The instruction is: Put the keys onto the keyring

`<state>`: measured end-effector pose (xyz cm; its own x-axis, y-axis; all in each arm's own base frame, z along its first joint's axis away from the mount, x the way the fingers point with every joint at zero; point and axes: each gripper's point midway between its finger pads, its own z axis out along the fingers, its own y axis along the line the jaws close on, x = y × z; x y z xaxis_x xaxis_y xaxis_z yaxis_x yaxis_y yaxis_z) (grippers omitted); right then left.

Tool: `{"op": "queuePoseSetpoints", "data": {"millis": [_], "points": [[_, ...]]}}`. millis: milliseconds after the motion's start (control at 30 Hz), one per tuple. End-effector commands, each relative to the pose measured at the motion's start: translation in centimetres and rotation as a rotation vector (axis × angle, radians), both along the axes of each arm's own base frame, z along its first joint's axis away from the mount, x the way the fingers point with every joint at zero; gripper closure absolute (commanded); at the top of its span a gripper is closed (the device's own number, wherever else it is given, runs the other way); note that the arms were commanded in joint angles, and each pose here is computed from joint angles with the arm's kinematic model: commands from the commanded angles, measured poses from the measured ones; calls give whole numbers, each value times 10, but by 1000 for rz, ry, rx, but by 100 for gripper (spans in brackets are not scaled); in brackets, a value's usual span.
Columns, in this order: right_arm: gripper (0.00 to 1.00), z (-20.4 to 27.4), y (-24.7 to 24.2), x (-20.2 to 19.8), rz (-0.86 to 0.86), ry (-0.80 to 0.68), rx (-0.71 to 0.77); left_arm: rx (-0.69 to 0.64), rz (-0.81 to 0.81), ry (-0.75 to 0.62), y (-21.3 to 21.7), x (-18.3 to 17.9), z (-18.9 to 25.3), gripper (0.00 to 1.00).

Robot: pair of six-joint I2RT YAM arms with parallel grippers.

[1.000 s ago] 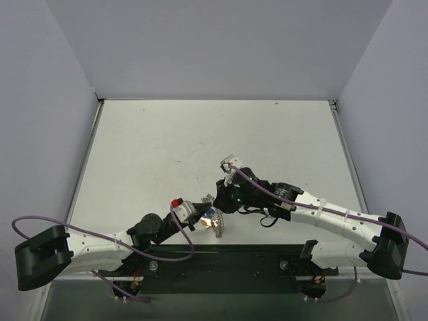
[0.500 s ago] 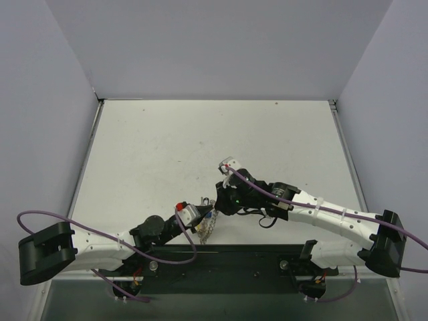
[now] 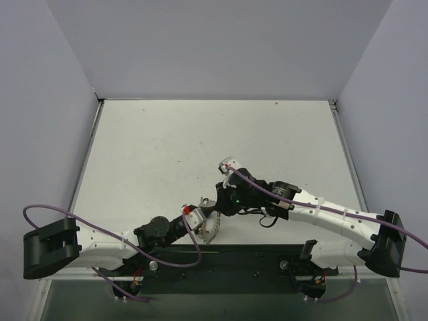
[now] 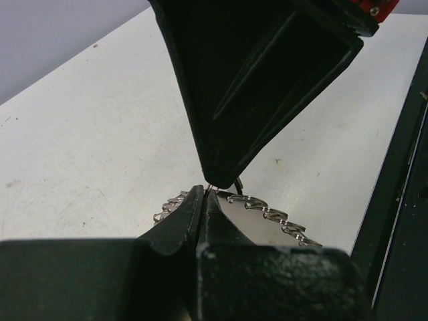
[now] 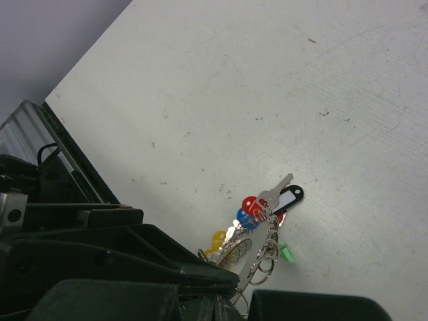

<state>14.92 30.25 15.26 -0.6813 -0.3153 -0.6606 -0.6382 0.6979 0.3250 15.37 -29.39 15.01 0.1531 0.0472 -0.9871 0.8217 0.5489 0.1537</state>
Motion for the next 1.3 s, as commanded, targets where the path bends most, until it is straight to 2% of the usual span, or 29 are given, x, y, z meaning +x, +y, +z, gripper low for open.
{"op": "queuePoseSetpoints", "data": {"millis": [0, 267, 400, 433, 567, 700, 933, 1133, 1267], "points": [[100, 40, 31, -27, 110, 52, 159, -175, 20, -78, -14, 6, 67, 100], [100, 36, 37, -33, 139, 91, 164, -175, 33, -81, -16, 8, 67, 100], [93, 26, 34, -35, 141, 113, 124, -191, 37, -88, -12, 7, 68, 100], [90, 26, 34, -34, 138, 111, 120, -194, 43, -89, -11, 8, 68, 100], [64, 32, 25, -33, 127, 90, 102, -192, 56, -84, -6, 8, 65, 100], [54, 40, 20, -30, 122, 59, 94, -201, 70, -86, -1, 10, 65, 100], [49, 44, 17, -30, 130, 44, 86, -206, 74, -100, 0, 10, 66, 100], [43, 60, 5, -21, 100, -43, 97, -210, 55, -124, 2, 6, 67, 100], [42, 72, -12, -7, 35, -123, 110, -205, 19, -148, 2, 0, 68, 100]]}}
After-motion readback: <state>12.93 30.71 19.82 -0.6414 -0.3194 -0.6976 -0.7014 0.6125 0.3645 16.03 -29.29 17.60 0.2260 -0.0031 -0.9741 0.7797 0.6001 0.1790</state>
